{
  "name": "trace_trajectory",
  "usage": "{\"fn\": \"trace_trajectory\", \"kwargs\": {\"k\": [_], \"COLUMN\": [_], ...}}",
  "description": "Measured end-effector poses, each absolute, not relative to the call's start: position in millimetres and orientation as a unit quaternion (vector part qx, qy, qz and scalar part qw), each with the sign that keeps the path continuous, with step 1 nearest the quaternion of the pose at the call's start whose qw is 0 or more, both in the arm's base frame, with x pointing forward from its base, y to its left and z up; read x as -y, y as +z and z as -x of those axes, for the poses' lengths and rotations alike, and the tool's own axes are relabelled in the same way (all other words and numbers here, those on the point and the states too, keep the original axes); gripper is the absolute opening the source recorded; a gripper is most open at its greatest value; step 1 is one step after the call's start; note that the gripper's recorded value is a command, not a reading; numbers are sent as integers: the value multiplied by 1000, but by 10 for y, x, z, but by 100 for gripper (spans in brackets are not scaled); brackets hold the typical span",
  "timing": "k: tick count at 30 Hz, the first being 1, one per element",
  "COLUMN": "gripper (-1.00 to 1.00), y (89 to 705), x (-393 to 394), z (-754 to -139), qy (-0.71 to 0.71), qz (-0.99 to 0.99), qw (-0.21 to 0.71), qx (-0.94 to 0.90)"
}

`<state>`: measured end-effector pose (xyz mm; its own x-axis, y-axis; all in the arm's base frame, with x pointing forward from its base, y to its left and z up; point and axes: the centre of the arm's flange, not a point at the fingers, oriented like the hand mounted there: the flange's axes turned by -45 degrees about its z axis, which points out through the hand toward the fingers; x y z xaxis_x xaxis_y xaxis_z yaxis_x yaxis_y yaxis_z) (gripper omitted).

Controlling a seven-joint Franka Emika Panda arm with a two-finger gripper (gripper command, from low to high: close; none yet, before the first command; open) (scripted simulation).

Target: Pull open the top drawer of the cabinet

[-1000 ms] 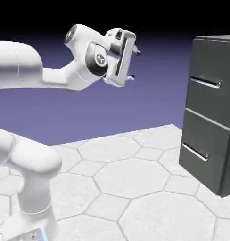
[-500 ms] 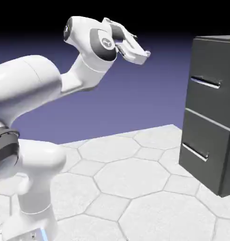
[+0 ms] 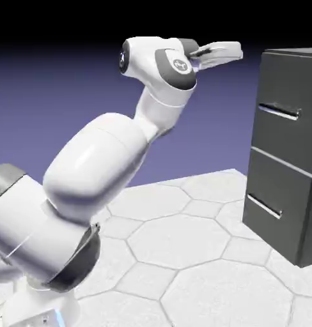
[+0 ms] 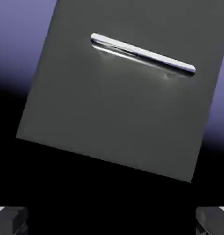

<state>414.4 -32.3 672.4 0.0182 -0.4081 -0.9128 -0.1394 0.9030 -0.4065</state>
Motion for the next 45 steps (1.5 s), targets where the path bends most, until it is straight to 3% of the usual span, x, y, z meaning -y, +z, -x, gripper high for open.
{"fn": "trace_trajectory", "kwargs": {"k": [11, 22, 29, 30, 45], "gripper": [0, 0, 0, -100, -100], "y": [6125, 5170, 5103, 5102, 5104], "x": [278, -293, -344, -346, -345], "z": [-5011, -5850, -6356, -6393, -5101], "qy": [-305, -490, -500, -500, -501], "qz": [347, 492, 500, 500, 499], "qw": [636, 510, 500, 500, 501], "qx": [-618, -508, -500, -500, -499]}}
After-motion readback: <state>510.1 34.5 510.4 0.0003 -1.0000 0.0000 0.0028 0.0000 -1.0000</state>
